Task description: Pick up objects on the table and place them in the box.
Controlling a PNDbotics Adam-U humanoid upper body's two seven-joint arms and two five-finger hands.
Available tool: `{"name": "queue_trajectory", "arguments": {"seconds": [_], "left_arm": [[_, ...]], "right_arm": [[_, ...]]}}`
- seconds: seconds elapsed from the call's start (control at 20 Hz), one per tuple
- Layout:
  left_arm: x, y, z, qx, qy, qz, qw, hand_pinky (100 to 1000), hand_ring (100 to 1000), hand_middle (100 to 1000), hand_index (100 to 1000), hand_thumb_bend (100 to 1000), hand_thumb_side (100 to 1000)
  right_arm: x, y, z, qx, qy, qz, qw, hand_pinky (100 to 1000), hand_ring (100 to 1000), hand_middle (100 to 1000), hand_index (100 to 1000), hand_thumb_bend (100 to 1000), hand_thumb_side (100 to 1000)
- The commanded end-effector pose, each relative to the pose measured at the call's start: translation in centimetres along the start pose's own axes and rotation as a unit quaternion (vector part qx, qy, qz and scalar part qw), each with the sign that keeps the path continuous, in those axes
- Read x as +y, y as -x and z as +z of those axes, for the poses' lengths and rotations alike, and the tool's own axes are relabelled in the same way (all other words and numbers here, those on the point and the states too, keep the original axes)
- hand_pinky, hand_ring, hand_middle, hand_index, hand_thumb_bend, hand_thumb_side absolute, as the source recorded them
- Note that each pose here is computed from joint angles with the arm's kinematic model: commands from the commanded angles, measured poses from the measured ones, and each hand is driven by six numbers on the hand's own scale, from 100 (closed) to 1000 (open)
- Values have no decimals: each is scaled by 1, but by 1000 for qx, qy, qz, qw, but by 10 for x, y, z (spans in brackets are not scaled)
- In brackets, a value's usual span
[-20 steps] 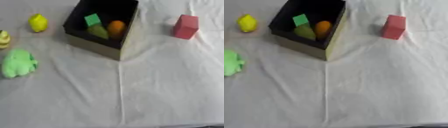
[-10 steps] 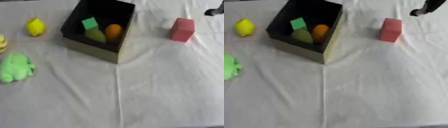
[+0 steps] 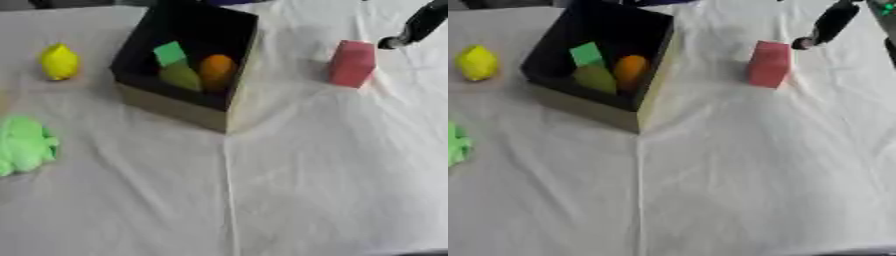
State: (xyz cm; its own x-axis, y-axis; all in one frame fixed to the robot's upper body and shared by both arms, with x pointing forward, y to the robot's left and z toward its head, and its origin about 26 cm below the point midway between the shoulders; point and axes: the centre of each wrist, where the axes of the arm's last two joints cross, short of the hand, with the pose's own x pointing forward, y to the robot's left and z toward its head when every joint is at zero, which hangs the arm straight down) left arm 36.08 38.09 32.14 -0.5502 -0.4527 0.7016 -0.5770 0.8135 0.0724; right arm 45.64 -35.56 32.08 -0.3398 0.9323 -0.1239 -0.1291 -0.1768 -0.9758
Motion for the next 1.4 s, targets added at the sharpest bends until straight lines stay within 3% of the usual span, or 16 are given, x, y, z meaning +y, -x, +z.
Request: {"name": "queue_trajectory", "arguments": {"seconds": [0.05,0.4,0.9,1.15,1.4], "left_arm": [[4,-10,-6,-15,1,-1,1000,841,774,778,919,438,751],[4,-8,-5,-11,2,-2,1000,841,773,774,915,436,752],[6,-5,-4,-7,4,-8,1000,842,773,770,910,435,751],[6,-3,-3,-5,6,-10,1000,842,774,770,909,434,753],[7,-2,-3,-4,7,-14,1000,842,774,770,909,433,753]], "right_arm": [[-8,8,2,2,9,6,1000,920,1000,883,895,436,115],[-3,12,-1,-14,-2,-9,1000,923,1000,886,897,363,175],[-22,8,10,-40,-23,-43,998,925,1000,886,898,232,297],[-34,3,22,-47,-18,-39,998,924,1000,887,899,266,243],[-47,-3,32,-52,-6,-10,999,922,1000,888,899,350,152]]}}
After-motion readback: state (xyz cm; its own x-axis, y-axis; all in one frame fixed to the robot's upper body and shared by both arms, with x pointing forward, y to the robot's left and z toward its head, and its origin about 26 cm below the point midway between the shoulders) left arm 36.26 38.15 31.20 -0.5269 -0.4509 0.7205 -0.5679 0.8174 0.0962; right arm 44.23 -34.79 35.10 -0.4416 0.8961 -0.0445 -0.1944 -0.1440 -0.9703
